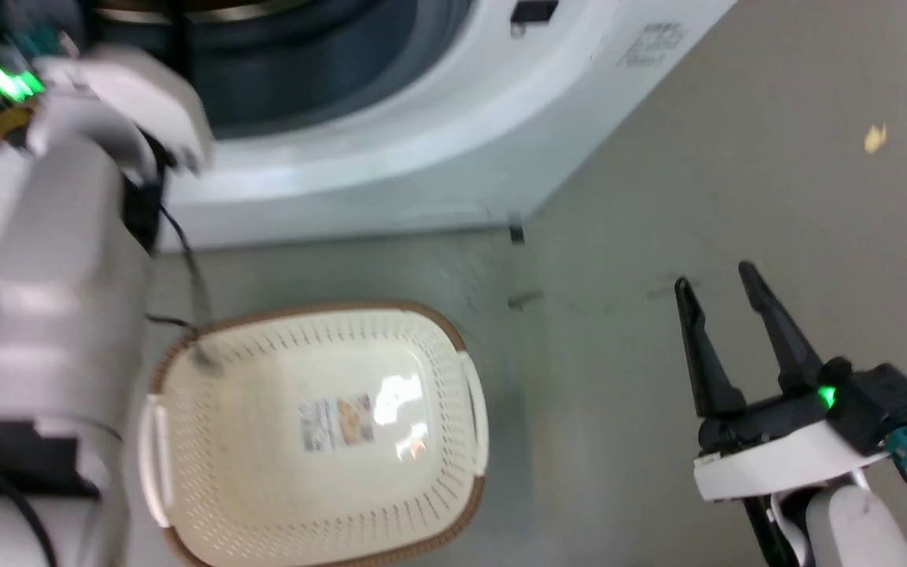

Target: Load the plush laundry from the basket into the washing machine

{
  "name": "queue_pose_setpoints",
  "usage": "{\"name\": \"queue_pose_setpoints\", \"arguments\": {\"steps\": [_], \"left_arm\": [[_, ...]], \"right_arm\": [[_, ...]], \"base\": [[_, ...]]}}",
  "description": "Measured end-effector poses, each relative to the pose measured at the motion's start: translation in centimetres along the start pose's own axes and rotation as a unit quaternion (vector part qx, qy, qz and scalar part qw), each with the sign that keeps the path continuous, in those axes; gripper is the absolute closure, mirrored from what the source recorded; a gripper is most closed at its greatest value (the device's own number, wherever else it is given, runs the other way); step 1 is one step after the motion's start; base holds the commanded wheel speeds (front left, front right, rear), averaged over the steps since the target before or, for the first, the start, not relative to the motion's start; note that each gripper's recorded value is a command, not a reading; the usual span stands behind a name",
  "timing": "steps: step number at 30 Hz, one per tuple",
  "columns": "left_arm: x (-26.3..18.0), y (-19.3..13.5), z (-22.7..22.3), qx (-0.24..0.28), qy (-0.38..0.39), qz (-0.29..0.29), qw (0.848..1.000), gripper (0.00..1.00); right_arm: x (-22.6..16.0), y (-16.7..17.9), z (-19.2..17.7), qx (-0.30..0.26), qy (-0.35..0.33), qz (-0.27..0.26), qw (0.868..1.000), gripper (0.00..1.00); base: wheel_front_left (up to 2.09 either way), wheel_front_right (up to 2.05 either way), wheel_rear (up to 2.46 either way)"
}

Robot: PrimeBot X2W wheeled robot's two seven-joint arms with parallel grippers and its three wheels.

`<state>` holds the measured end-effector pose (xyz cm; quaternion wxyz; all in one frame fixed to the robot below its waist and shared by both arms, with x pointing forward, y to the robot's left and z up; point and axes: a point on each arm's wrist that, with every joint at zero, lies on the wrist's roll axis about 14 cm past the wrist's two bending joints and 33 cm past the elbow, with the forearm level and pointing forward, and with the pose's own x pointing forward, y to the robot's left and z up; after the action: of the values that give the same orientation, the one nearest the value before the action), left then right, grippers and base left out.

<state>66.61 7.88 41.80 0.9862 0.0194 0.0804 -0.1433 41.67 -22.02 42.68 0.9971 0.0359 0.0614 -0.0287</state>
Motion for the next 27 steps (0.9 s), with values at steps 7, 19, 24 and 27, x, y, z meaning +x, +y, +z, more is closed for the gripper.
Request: {"name": "queue_pose_setpoints", "arguments": {"steps": [7,19,24,27], "left_arm": [[-6.1,-2.0,6.7,-0.013,-0.095,-0.020,0.995,0.00],[-20.9,-1.4,9.5,-0.044,-0.184,0.042,0.981,0.00],[-25.3,-1.4,6.6,-0.056,-0.154,0.066,0.984,0.00],[-27.2,-1.5,5.0,-0.056,-0.134,0.078,0.986,0.00]], "right_arm": [[-1.7,1.6,3.3,-0.008,-0.044,0.024,0.999,0.00],[-3.9,4.5,7.3,-0.003,-0.103,0.066,0.992,0.00],[-4.5,5.6,8.0,0.000,-0.114,0.082,0.990,0.00],[-4.8,6.1,8.2,0.001,-0.118,0.089,0.989,0.00]], "base": [[0.00,0.00,0.00],[0.00,0.00,0.00],[0.00,0.00,0.00],[0.00,0.00,0.00]]}}
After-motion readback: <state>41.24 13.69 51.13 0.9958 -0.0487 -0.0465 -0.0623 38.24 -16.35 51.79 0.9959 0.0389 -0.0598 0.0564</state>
